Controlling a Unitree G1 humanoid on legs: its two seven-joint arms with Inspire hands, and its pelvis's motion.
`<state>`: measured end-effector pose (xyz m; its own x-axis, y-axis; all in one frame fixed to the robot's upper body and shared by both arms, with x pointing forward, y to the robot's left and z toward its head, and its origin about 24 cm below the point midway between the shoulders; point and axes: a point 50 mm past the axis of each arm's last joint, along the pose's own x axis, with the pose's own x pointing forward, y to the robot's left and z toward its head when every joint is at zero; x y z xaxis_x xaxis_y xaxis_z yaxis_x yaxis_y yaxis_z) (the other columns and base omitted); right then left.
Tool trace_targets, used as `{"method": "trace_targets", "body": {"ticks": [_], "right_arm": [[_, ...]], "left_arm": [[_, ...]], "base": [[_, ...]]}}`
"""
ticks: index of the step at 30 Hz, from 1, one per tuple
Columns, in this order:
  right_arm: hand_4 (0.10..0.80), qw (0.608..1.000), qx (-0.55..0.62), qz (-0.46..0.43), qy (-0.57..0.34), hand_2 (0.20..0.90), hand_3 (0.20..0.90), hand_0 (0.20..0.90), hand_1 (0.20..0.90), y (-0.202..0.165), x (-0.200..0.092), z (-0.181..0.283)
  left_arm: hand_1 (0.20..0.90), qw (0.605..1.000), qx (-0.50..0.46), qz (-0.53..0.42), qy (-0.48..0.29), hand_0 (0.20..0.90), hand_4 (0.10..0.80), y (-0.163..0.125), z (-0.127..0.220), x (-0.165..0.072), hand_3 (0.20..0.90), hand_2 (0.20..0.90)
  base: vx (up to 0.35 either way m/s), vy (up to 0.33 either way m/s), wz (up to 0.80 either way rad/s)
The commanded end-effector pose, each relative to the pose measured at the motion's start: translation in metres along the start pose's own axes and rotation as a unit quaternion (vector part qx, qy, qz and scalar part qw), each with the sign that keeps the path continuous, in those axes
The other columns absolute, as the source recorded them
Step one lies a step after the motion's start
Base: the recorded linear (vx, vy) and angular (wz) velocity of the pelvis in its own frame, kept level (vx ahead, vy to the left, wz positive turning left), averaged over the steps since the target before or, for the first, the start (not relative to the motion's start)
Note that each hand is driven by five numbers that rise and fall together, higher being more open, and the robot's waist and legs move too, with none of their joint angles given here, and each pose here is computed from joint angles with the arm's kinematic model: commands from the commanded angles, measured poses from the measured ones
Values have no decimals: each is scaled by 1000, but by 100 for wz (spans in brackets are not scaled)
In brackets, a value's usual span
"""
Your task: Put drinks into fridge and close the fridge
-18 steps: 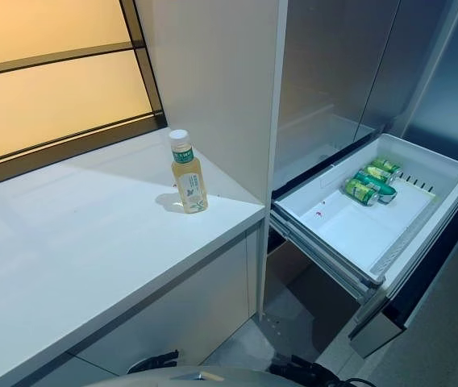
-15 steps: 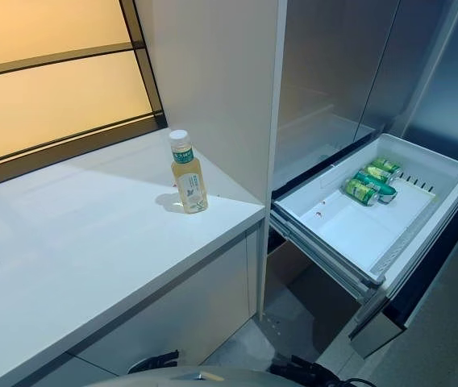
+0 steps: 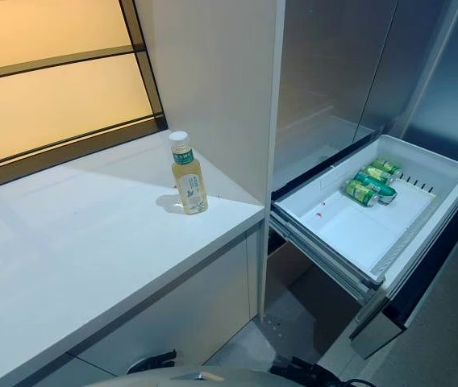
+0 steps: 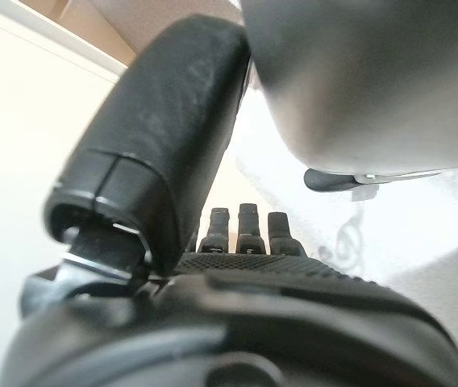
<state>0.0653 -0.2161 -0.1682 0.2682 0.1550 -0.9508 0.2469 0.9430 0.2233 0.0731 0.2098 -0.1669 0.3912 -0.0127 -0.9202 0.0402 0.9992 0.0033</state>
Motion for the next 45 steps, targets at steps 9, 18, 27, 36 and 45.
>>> {"method": "trace_targets", "body": {"ticks": [9,18,27,36,45], "right_arm": [[800,999,-29,33,29,900,900,900,900,9,3,12],[800,999,-33,25,21,900,900,900,900,4,0,16],[800,999,-26,26,27,900,900,900,900,11,3,1],[800,999,-8,28,26,900,900,900,900,19,6,-13],[800,999,3,23,34,900,900,900,900,20,6,-25]], "left_arm": [[900,955,143,-150,-211,900,800,-36,121,1,900,900],[900,824,152,-483,-256,900,800,-103,213,-76,900,900],[900,502,-114,-776,-364,900,800,-143,283,-220,900,900],[900,397,-98,-506,-760,900,800,-61,320,-300,900,900],[900,308,-26,-132,-942,900,800,-20,317,-358,900,900]], "base": [[0,0,0],[-6,8,-4],[7,-12,0],[-2,-6,3],[15,4,15]]}}
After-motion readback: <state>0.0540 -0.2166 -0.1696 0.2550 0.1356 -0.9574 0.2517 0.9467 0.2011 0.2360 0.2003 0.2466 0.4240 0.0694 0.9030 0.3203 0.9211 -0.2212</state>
